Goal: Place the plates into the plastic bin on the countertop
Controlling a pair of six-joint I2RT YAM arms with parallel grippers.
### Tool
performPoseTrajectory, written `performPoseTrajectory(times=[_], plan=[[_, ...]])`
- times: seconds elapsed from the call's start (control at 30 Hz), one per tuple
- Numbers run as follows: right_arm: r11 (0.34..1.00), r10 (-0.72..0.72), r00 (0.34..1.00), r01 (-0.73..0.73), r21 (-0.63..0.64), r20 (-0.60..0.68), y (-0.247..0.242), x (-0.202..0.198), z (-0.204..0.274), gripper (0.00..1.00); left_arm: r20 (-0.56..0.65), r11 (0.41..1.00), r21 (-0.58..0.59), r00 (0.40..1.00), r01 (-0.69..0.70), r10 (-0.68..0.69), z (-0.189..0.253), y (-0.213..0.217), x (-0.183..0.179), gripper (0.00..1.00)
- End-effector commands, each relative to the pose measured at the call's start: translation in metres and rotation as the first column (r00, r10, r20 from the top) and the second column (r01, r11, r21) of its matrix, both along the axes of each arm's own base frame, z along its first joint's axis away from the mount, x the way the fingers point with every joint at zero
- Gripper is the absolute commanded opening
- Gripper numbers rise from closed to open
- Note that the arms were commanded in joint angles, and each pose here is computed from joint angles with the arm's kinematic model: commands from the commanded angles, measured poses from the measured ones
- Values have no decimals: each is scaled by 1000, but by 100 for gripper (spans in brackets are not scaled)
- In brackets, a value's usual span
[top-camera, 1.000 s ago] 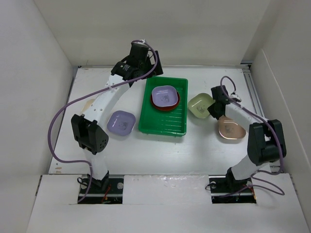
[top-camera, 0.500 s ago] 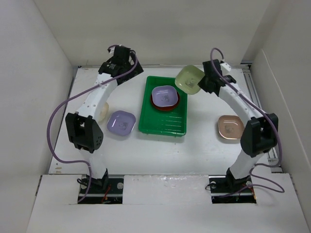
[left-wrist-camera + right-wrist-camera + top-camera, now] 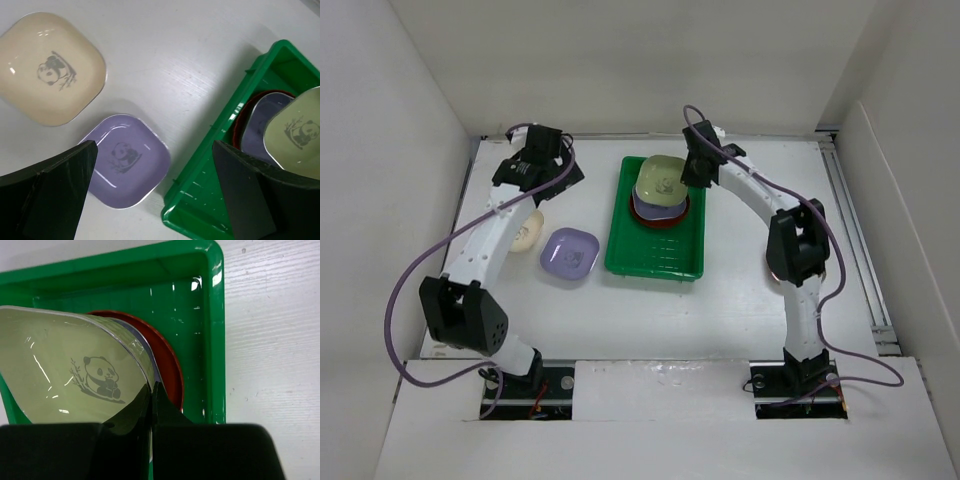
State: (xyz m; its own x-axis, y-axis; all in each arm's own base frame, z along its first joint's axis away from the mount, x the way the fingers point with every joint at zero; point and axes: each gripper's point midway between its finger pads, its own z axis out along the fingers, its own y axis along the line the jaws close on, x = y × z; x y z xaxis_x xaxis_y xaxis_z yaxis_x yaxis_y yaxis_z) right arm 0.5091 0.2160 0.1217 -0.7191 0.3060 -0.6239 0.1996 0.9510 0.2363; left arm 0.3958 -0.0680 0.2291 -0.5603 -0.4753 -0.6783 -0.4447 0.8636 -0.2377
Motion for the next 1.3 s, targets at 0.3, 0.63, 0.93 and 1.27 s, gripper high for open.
performPoseTrajectory(times=[0.3, 0.63, 0.93, 1.27], plan=[[987, 162, 976, -162, -14, 146, 19, -4, 65, 99, -49, 977, -56, 978, -205, 203, -34, 93, -56, 100], [944, 256, 907, -309, 115, 334, 40, -63, 138, 100, -177, 869, -88, 866, -487, 467, -100, 120, -97, 100], [800, 472, 782, -574, 173, 407, 82, -133, 153, 100, -208, 803, -75, 797, -591, 567, -144, 129, -86, 100], [754, 503, 731, -632, 179, 461, 77, -181, 158, 100, -308, 725, -87, 711, -683, 632, -208, 145, -65, 89]])
